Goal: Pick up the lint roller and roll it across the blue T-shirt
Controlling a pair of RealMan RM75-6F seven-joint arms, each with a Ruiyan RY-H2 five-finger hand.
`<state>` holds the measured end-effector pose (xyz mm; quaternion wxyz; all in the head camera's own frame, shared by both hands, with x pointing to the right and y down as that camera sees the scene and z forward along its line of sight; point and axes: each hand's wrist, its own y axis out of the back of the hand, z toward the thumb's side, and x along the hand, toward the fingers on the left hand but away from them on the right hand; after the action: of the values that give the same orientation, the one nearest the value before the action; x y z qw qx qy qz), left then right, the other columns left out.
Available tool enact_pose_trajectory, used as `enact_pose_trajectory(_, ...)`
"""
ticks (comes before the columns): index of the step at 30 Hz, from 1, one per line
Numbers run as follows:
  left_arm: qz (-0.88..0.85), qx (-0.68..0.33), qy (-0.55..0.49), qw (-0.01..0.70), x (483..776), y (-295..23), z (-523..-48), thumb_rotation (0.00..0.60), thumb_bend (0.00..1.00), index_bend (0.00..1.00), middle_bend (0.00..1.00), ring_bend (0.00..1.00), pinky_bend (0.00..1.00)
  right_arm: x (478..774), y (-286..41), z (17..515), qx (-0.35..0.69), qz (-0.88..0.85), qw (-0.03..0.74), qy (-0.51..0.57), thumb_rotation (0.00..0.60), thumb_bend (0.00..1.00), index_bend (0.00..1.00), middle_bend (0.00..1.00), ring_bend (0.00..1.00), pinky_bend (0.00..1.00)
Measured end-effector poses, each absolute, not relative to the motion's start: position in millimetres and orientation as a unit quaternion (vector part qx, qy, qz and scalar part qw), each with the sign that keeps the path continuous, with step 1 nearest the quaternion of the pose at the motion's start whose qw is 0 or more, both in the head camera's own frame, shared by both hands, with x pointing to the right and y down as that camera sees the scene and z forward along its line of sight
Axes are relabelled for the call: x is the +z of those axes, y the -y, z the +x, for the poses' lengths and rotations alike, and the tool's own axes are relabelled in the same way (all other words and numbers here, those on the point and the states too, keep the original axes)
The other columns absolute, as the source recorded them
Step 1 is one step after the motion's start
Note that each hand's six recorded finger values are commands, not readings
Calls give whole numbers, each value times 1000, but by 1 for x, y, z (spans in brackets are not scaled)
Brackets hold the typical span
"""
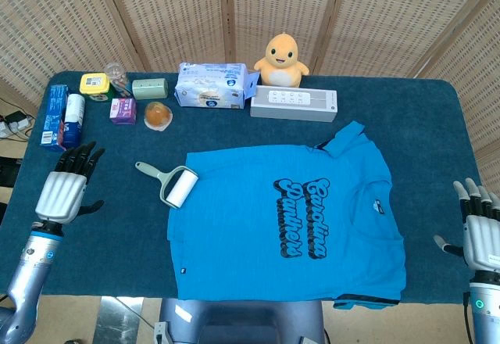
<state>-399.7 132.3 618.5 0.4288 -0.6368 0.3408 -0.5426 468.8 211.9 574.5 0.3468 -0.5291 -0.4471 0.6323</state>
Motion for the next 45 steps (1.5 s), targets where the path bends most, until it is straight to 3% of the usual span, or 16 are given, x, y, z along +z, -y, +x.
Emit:
enact_pose_trajectory(10, -674, -537, -289, 417, 633, -114, -388, 600, 13, 0, 0, 0, 57, 575, -212, 470, 635, -530, 341, 448, 600, 28, 42, 0, 0, 0)
enact_pose_trajectory(22, -745, -508, -199, 384, 670, -59, -381, 600, 11, 0, 1, 17, 82, 573, -212, 471, 639, -523, 340, 451, 600, 28, 42, 0, 0, 0)
enact_pose_trajectory(24, -753, -497, -191, 386, 676, -51, -380, 600, 17, 0, 30, 76, 136, 575, -212, 470, 640, -524, 338, 449, 600, 28, 42, 0, 0, 0)
enact_pose_trajectory(29, -774, -471, -163, 390, 692, -43, -372, 600, 27, 8, 102, 143, 165, 576, -212, 472, 645, -520, 337, 447, 600, 29, 42, 0, 0, 0)
enact_pose_trajectory(35, -790, -445, -140, 398, 707, -41, -358, 600, 28, 137, 242, 233, 221, 577, -212, 474, 648, -516, 336, 448, 600, 29, 42, 0, 0, 0)
enact_pose_trajectory(39, -796, -436, -129, 399, 715, -42, -351, 600, 27, 193, 312, 242, 227, 577, -212, 473, 647, -518, 336, 447, 600, 29, 42, 0, 0, 0)
enact_pose_trajectory(45, -799, -435, -113, 400, 726, -45, -345, 600, 28, 208, 318, 242, 227, 576, -213, 472, 646, -518, 336, 449, 600, 28, 43, 0, 0, 0)
